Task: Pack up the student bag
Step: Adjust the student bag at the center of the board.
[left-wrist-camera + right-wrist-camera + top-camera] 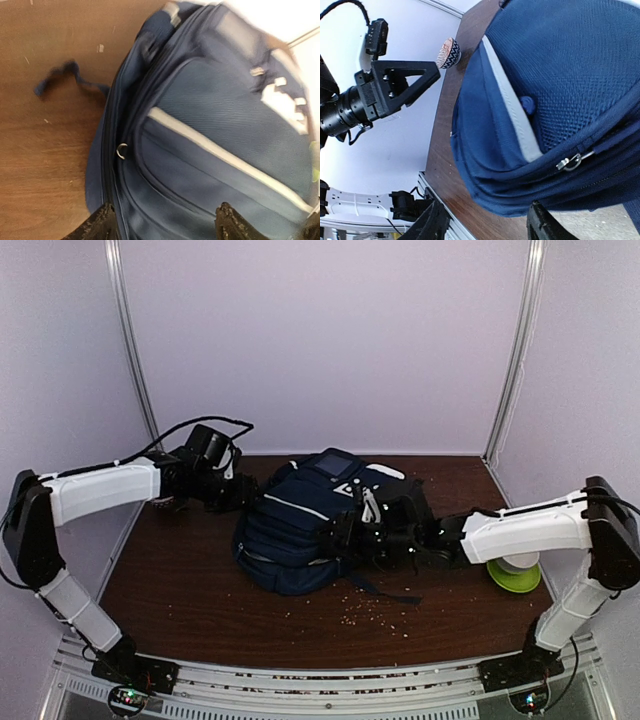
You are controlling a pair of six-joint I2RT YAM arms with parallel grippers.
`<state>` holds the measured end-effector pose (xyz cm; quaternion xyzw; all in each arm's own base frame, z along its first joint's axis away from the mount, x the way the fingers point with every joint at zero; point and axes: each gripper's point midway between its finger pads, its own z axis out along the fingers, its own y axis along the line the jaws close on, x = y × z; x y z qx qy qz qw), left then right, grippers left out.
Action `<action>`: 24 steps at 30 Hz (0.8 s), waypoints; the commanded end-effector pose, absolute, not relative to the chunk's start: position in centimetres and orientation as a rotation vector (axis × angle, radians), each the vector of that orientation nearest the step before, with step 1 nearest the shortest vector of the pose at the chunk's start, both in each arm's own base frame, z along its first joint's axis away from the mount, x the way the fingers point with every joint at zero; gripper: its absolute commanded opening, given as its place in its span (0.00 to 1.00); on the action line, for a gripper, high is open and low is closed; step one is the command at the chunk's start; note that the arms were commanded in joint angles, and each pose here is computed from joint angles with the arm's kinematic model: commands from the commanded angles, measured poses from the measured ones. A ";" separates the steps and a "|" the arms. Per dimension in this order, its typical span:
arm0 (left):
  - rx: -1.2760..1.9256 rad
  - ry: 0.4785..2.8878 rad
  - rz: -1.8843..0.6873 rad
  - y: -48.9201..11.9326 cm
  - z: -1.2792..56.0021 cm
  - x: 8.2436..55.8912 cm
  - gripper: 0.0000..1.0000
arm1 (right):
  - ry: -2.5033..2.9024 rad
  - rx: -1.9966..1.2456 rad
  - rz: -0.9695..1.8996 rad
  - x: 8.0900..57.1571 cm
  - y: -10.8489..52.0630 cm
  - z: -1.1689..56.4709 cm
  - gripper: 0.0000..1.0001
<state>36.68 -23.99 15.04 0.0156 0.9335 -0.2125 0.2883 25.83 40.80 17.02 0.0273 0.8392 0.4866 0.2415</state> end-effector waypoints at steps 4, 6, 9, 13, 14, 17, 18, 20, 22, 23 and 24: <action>0.042 2.332 -0.477 -20.0 20.9 32.9 0.72 | 2.226 -0.236 0.747 25.9 32.8 19.3 0.56; 0.042 2.318 -0.460 -19.5 21.0 31.7 0.72 | 2.193 -0.312 0.638 25.8 31.3 18.8 0.55; 0.066 2.297 -0.447 -19.8 21.1 29.6 0.72 | 2.177 -0.566 0.533 24.9 31.4 18.0 0.56; 0.155 2.272 -0.452 -21.9 21.5 26.9 0.72 | 2.193 -0.846 0.429 23.3 33.0 15.8 0.56; 0.170 2.278 -0.459 -22.3 21.4 26.3 0.72 | 2.190 -0.893 0.415 23.1 33.5 15.2 0.56; 0.156 2.308 -0.478 -22.3 20.4 25.2 0.71 | 2.206 -1.010 0.367 22.4 35.0 12.9 0.55; 0.148 2.314 -0.481 -22.2 20.1 25.0 0.71 | 2.202 -1.039 0.354 22.2 35.5 12.4 0.55; 0.126 2.321 -0.486 -21.6 19.6 24.5 0.71 | 2.196 -1.074 0.324 22.2 36.0 11.5 0.55; 0.112 2.327 -0.483 -21.1 19.1 24.1 0.71 | 2.186 -1.099 0.293 22.3 36.5 11.0 0.56; 0.105 2.328 -0.478 -20.8 19.0 24.0 0.71 | 2.183 -1.096 0.268 22.6 36.5 10.9 0.56; 0.099 2.330 -0.474 -20.5 18.9 23.8 0.71 | 2.181 -1.102 0.247 22.9 36.6 10.6 0.56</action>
